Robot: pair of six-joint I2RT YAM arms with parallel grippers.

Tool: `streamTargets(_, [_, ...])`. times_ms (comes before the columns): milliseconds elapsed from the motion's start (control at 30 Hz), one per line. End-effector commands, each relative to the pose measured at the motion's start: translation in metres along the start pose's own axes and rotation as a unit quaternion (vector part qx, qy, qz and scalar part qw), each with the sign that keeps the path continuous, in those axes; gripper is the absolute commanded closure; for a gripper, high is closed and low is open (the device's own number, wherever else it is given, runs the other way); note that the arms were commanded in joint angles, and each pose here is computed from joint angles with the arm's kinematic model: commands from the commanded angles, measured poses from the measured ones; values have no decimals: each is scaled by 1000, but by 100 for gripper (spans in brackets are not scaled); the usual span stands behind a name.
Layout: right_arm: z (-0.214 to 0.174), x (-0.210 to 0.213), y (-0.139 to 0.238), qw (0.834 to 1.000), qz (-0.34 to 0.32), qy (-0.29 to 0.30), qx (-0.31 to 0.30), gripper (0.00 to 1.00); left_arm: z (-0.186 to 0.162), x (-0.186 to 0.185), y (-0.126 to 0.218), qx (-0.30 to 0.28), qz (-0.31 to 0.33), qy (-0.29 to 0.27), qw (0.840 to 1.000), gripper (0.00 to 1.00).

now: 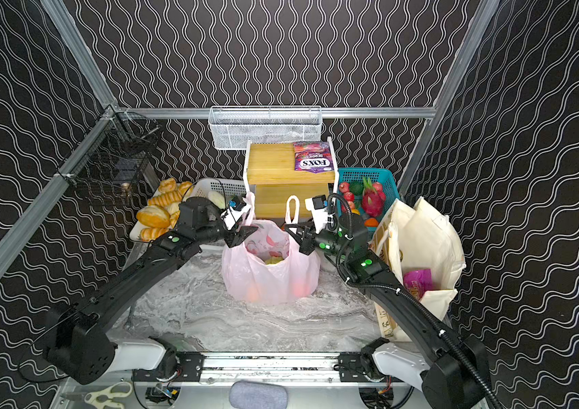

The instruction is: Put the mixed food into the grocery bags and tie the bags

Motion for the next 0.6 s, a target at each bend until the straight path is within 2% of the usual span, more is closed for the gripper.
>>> streamTargets(0, [4,3,0,1000,7,8,-10,100,0,-2,3,-1,-3,-4,1000,47])
streamTargets(133, [3,2,0,1000,5,6,-7,100,-3,-5,8,4,-12,-10,1000,30])
streamTargets(233, [2,2,0,1000,6,6,-6,100,-4,-2,15,-3,-17,-9,1000,25])
streamTargets(433, [4,2,-1,1000,7,6,-6,100,-2,7,28,-17,-50,18,998,25])
streamTargets(567, [4,1,-3,1000,10,4,-7,100,-5,2,22,2,-98,33,995,27])
Point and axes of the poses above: each gripper's point midway between its finger pads, its own y axis back along the fingers, its own x axis along the line the jaws close on, z = x × y, the point moved 6 cm from there along y, back along the fingers, and after that the axes turned 5 degrees about y, right-handed, at the moved point
